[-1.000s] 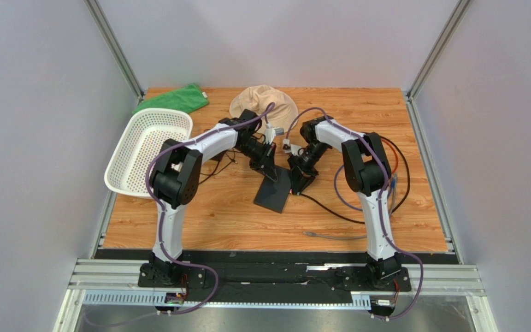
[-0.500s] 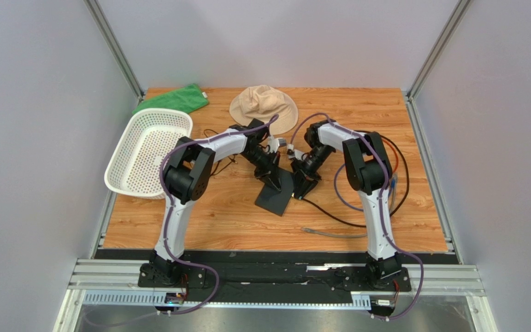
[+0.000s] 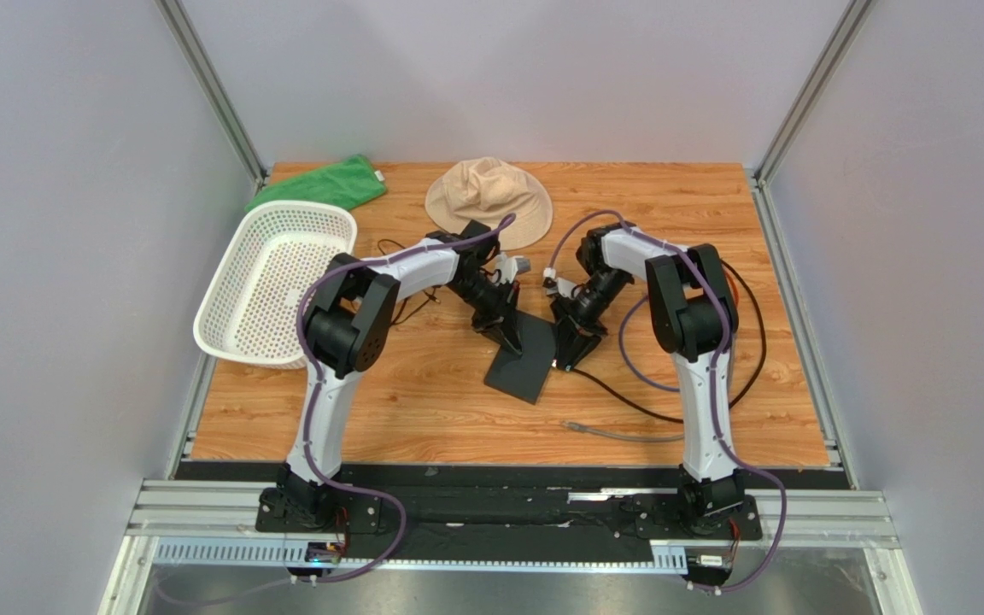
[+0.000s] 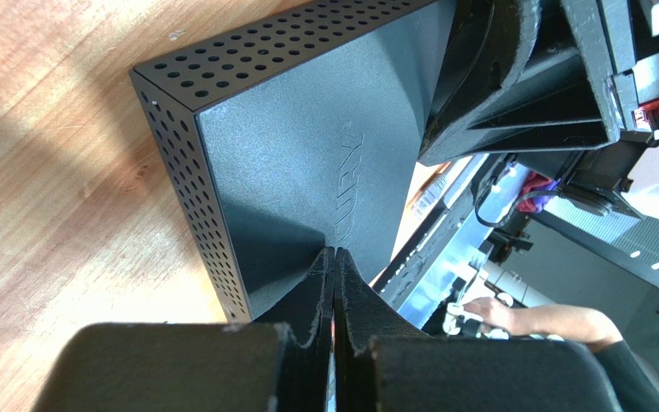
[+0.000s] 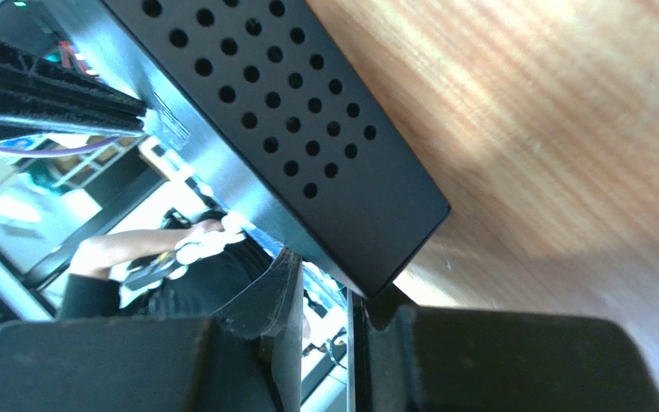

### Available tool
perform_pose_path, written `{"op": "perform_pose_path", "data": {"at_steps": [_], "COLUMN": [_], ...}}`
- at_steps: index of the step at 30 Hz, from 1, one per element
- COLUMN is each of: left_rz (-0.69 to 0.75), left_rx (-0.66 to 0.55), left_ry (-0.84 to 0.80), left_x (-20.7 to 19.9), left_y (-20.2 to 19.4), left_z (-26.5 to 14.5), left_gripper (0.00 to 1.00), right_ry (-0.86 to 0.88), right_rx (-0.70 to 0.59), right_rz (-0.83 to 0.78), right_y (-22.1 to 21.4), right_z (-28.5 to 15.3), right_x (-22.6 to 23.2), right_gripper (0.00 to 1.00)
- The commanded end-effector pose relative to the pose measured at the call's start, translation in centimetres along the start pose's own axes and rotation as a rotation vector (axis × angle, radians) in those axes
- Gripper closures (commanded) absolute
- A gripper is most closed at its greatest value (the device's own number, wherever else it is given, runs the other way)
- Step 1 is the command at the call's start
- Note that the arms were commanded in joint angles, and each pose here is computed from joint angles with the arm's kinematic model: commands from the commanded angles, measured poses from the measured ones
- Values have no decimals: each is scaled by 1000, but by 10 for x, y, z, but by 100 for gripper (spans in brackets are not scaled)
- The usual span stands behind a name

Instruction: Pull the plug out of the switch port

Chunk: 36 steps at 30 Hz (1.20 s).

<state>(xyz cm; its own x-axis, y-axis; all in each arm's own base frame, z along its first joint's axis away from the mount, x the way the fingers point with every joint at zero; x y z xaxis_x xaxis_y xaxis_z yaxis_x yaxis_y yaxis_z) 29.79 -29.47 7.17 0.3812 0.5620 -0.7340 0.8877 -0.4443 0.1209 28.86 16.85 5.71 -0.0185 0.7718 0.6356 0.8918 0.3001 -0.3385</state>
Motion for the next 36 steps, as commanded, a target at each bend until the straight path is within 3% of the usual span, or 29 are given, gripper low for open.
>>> {"op": "perform_pose_path", "data": {"at_steps": [1,4,8,9,10,13,14,18,21,27,33,36], "left_rz": [61,180,231,206,179,121,103,95,116,181,364,441], "left_rx": [36,-86,-177,-171,-155,-109,-94,-69,-99,-196,-359,-290], "left_ry": [270,345,375,389,390,376,372,345,296,338,275,171], "left_x": [53,27,2,6,9,23,28,36,24,-4,-40,-52], "left_y": [-16,5,19,18,14,4,1,5,13,19,23,19], "left_z": [5,-30,-57,-55,-52,-37,-31,-19,-21,-52,-71,-56], "left_gripper": [100,100,77,76,77,98,100,100,100,100,100,100], "right_ry": [-460,-565,-586,-599,-606,-611,-592,-502,-544,-430,-348,-308], "right_rx": [-131,-143,-163,-183,-192,-188,-190,-228,-224,-203,-195,-193], "right_rz": [-134,-283,-323,-321,-316,-301,-298,-214,-187,-154,-124,-95], "right_y": [44,68,78,82,83,81,79,72,67,51,54,58], "right_z": [-16,-3,7,8,8,9,10,10,7,-1,3,6], "right_x": [-44,-22,-11,-12,-13,-17,-16,-16,-20,-19,-18,-16], "right_gripper": [100,100,100,100,100,100,100,100,100,100,100,100]}}
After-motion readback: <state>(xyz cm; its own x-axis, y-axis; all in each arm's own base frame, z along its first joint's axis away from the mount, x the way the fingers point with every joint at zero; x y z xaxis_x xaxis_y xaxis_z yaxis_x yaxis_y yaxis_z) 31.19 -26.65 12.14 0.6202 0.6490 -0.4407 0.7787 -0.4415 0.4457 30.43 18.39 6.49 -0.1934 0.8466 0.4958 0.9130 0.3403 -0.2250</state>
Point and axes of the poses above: each gripper's point midway between its finger pads, its own z axis out along the fingers, its own x axis along the line the jaws close on, y = z × x, the point moved 5 cm from there along -z, back along the fingers, and after that the axes turned 8 degrees about z, right-handed, at the moved point
